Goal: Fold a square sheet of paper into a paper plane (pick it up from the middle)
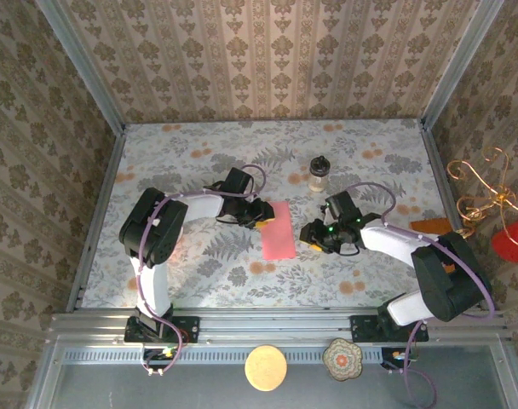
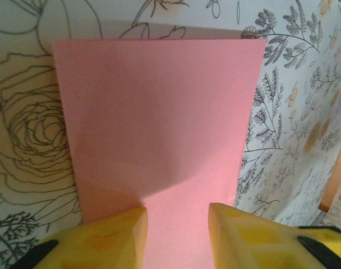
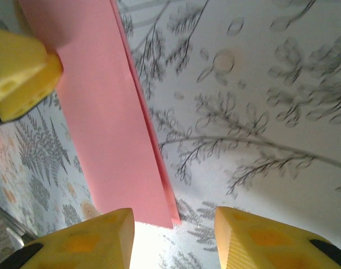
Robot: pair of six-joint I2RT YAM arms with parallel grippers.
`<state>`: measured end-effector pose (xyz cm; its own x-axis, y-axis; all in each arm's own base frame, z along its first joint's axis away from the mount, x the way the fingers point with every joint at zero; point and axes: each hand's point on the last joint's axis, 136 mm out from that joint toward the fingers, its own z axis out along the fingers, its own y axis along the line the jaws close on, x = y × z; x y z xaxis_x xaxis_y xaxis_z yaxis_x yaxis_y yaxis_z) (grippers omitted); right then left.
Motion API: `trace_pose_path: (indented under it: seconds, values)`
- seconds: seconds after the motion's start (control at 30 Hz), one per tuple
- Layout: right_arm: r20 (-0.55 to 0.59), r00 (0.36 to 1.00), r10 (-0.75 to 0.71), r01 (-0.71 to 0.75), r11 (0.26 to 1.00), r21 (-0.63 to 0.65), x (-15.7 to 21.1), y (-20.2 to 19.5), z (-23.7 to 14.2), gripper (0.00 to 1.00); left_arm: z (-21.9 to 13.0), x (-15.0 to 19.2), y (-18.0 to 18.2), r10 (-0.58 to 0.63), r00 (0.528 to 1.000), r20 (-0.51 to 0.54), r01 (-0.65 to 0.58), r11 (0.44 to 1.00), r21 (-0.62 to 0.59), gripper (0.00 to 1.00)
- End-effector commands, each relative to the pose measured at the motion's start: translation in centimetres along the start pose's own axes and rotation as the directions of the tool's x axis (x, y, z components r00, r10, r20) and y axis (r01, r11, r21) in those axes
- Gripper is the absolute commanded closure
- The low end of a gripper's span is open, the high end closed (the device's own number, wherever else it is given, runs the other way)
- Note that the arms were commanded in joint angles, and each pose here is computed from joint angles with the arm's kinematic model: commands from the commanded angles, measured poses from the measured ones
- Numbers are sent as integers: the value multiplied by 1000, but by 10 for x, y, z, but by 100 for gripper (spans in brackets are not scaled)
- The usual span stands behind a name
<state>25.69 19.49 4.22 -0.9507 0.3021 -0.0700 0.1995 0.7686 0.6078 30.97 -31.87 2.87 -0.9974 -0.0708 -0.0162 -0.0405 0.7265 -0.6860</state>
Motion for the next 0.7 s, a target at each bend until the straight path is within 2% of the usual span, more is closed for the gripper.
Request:
trace_pose_path:
  seconds: [0.0,0.23,0.67]
  values:
    - [-57,998,35,-37,999,-28,16,5,9,56,2,9,42,-108,994,14,109,986,-129,63]
    - [-80,996,36,-39,999,-35,25,11,21,65,3,8,39,-114,993,15,115,987,-114,64]
    - [-102,995,10,-11,1000,-17,29,10,30,66,4,8,39,-117,993,8,117,987,-106,63]
